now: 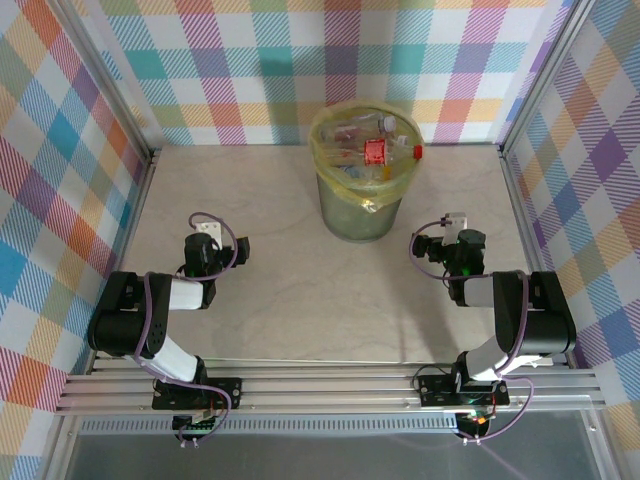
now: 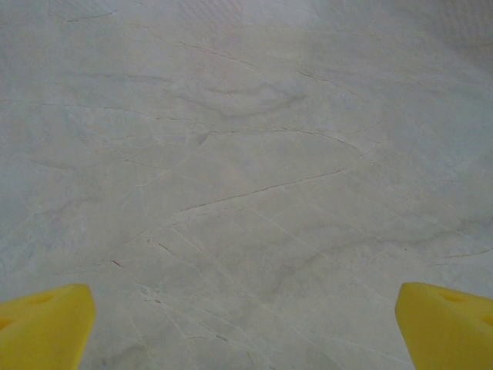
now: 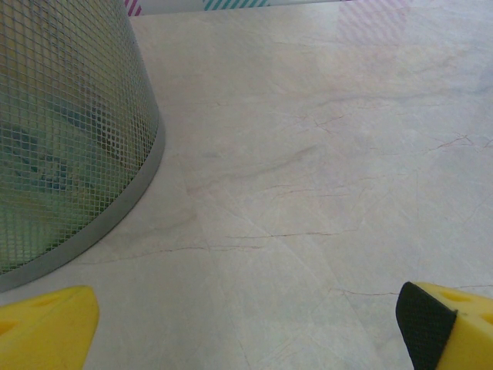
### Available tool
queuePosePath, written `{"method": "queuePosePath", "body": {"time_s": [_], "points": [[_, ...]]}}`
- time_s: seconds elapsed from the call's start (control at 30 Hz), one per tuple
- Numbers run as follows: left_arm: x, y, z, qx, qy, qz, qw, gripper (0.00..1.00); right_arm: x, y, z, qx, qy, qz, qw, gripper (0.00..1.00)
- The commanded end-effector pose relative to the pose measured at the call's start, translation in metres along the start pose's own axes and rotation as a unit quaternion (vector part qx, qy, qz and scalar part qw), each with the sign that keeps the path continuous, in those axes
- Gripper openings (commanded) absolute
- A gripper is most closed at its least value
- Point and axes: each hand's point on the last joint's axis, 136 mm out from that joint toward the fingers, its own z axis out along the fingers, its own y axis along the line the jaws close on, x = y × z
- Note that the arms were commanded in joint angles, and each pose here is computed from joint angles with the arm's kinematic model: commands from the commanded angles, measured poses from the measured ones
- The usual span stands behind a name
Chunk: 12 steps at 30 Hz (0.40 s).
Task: Put the plastic bottles in the bin
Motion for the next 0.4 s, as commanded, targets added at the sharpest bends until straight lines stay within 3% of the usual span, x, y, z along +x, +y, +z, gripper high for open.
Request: {"method": "queuePosePath", "body": {"time_s": [0.0, 0.37], "points": [[-0.016, 0.0003, 0.0027, 0.004, -0.023, -0.004, 1.0, 1.0, -0.0159, 0.0026, 0.002, -0.01, -0.022, -0.007, 1.0, 1.0], [-0.0156, 0.0003, 0.0024, 0.004, -0.023, -0.004, 1.0, 1.0, -0.0159, 0.0027, 0.002, -0.011, -0.022, -0.008, 1.0, 1.0]]}}
